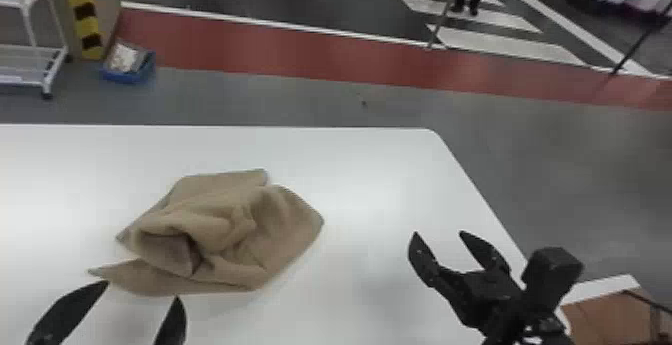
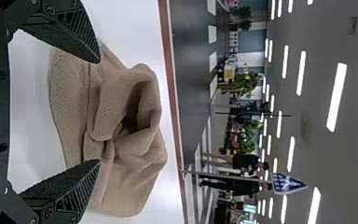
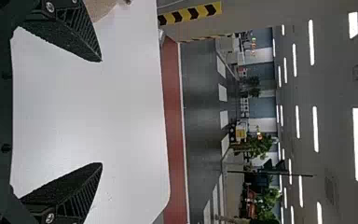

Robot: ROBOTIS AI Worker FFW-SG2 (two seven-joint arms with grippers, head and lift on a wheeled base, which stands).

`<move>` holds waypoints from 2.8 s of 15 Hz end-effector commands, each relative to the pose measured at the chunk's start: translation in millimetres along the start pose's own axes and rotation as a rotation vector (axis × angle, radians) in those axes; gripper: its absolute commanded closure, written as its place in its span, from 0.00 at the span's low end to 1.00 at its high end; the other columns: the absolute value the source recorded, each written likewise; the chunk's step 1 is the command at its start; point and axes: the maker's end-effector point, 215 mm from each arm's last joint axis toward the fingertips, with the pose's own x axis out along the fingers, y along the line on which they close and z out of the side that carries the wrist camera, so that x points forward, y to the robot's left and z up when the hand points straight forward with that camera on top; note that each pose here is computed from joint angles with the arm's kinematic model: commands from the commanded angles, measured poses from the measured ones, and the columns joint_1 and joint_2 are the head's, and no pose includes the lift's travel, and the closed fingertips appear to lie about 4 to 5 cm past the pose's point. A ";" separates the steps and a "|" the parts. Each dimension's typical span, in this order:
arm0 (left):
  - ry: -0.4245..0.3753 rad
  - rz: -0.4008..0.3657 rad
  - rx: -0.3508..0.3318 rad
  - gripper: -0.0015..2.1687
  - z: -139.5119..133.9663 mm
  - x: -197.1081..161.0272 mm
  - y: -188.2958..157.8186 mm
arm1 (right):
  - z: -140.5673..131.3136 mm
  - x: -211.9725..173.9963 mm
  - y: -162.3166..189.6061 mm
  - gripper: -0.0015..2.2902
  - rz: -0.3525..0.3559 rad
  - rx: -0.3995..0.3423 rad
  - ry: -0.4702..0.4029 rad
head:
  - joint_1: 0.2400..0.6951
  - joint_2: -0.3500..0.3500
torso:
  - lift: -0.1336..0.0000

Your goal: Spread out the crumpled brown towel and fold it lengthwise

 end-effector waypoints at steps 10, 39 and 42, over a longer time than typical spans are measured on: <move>0.072 -0.135 -0.033 0.07 -6.4 50.0 -74.5 | -18.7 0.3 -13.2 0.04 -0.019 0.034 0.030 | 1.00 0.00 | 0.07; 0.081 -0.172 -0.083 0.80 130.2 -18.3 15.0 | -43.0 8.8 -20.7 0.04 -0.019 0.077 0.067 | 1.00 0.00 | 0.07; 0.108 -0.065 -0.049 0.80 146.7 12.0 37.0 | -44.0 8.7 -19.1 0.04 -0.016 0.078 0.069 | 1.00 0.00 | 0.07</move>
